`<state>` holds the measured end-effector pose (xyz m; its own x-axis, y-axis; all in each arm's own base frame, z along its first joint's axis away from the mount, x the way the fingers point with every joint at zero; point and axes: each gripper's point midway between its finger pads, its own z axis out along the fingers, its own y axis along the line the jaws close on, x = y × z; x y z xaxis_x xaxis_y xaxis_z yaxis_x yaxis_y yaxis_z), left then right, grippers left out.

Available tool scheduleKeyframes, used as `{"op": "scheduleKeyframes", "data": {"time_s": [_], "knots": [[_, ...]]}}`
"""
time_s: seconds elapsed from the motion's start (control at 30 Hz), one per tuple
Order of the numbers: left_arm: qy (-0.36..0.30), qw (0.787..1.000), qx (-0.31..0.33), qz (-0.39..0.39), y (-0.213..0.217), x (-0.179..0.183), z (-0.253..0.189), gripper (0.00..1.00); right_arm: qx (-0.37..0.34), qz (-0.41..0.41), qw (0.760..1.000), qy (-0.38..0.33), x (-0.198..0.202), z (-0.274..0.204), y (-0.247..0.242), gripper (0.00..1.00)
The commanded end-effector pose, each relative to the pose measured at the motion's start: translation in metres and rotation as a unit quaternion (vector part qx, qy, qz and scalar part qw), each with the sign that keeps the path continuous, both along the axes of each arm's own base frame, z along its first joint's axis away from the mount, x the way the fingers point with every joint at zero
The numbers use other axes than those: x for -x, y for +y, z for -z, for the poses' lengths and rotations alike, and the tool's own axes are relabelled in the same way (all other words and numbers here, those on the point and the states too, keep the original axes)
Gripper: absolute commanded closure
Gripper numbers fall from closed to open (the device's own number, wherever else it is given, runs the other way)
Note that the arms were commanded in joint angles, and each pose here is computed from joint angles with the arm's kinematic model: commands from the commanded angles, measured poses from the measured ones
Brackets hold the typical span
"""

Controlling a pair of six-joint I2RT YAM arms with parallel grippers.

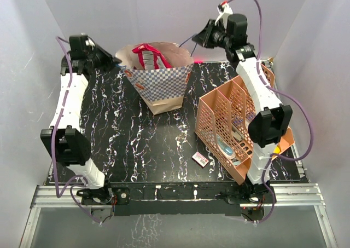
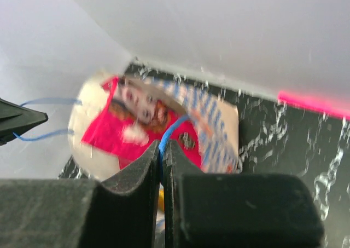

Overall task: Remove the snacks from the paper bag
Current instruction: Pick up the paper bag from the center of the board, then place the paper bag at the center of the board.

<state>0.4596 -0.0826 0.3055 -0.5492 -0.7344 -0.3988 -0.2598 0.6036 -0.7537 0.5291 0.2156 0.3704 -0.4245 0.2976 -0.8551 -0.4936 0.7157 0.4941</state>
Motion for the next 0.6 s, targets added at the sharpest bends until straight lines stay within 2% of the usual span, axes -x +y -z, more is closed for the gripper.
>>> {"op": "scheduleKeyframes", "data": {"time_s": [0.0,0.1,0.2,0.27,0.47,0.5,0.57], "knots": [[-0.207,0.976,0.023,0.067,-0.020,0.010,-0.155,1.00,-0.043,0.020,0.975,-0.219,0.028,-0.184,-0.016,0.92],[-0.273,0.960,0.024,0.059,-0.019,0.022,-0.209,1.00,-0.058,0.022,0.964,-0.260,0.042,-0.216,-0.020,0.92],[-0.280,0.958,0.023,0.061,-0.019,0.029,-0.214,1.00,-0.058,0.032,0.962,-0.265,0.055,-0.215,-0.026,0.92],[-0.248,0.967,0.025,0.060,-0.019,0.028,-0.185,1.00,-0.047,0.045,0.967,-0.247,0.056,-0.195,-0.030,0.93],[-0.168,0.983,0.040,0.061,-0.021,0.021,-0.100,1.00,-0.002,0.052,0.991,-0.124,0.044,-0.076,-0.032,0.92],[-0.156,0.985,0.036,0.064,-0.021,0.021,-0.090,0.97,0.001,0.053,0.992,-0.115,0.044,-0.069,-0.032,0.92],[-0.132,0.989,0.016,0.063,-0.017,0.020,-0.076,0.85,0.003,0.059,0.991,-0.122,0.047,-0.081,-0.035,0.92]]}}
